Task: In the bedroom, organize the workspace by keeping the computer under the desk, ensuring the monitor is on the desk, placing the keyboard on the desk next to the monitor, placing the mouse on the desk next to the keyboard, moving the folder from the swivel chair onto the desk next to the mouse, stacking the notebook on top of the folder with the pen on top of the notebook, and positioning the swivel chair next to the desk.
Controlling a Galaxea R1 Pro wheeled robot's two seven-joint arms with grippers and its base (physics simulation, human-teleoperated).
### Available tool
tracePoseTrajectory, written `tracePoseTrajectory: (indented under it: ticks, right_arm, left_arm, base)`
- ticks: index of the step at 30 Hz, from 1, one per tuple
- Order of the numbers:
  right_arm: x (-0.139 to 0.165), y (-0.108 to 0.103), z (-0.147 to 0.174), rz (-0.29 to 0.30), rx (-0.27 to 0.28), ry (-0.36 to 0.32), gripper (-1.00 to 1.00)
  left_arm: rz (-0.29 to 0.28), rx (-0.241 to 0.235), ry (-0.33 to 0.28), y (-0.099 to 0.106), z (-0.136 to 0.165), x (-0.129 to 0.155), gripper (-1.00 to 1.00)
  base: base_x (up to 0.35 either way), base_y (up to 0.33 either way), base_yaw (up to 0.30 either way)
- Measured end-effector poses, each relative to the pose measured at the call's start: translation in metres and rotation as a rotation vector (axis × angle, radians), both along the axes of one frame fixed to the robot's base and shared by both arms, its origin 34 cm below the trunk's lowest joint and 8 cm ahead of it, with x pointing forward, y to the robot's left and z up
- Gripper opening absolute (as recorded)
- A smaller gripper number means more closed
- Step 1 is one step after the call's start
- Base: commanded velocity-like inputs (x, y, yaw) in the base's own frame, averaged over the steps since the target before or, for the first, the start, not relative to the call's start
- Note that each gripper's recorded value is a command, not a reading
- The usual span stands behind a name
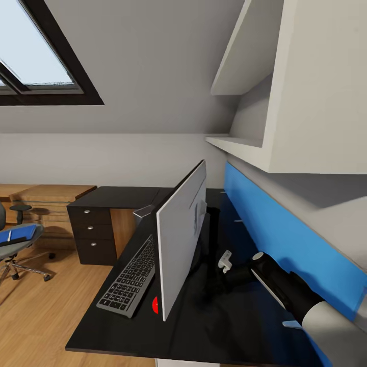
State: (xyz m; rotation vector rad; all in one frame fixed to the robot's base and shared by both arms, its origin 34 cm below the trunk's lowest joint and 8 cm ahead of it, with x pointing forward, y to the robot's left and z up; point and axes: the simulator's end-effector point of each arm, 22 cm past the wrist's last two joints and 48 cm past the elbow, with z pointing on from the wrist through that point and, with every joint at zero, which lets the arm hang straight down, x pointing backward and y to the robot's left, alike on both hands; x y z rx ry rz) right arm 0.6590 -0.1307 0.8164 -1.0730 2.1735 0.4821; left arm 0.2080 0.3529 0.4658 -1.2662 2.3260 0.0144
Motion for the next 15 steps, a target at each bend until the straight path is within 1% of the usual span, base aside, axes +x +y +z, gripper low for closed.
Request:
tracePoseTrajectory:
  ticks: [10,15]
  right_arm:
    - [-0.0012,0.0010,-0.0017,0.004,-0.004,0.002,1.00]
    - [-0.0007,-0.0011,-0.0035,0.004,-0.021,-0.003,1.00]
  left_arm:
    - [0.003,0.000,0.000,0.0007,0.0000,-0.0003,1.00]
    - [0.003,-0.001,-0.001,-0.0001,0.0000,-0.0003,1.00]
  base:
    - [0.006,-0.006,0.000]
    - [0.158,-0.076,0.000]
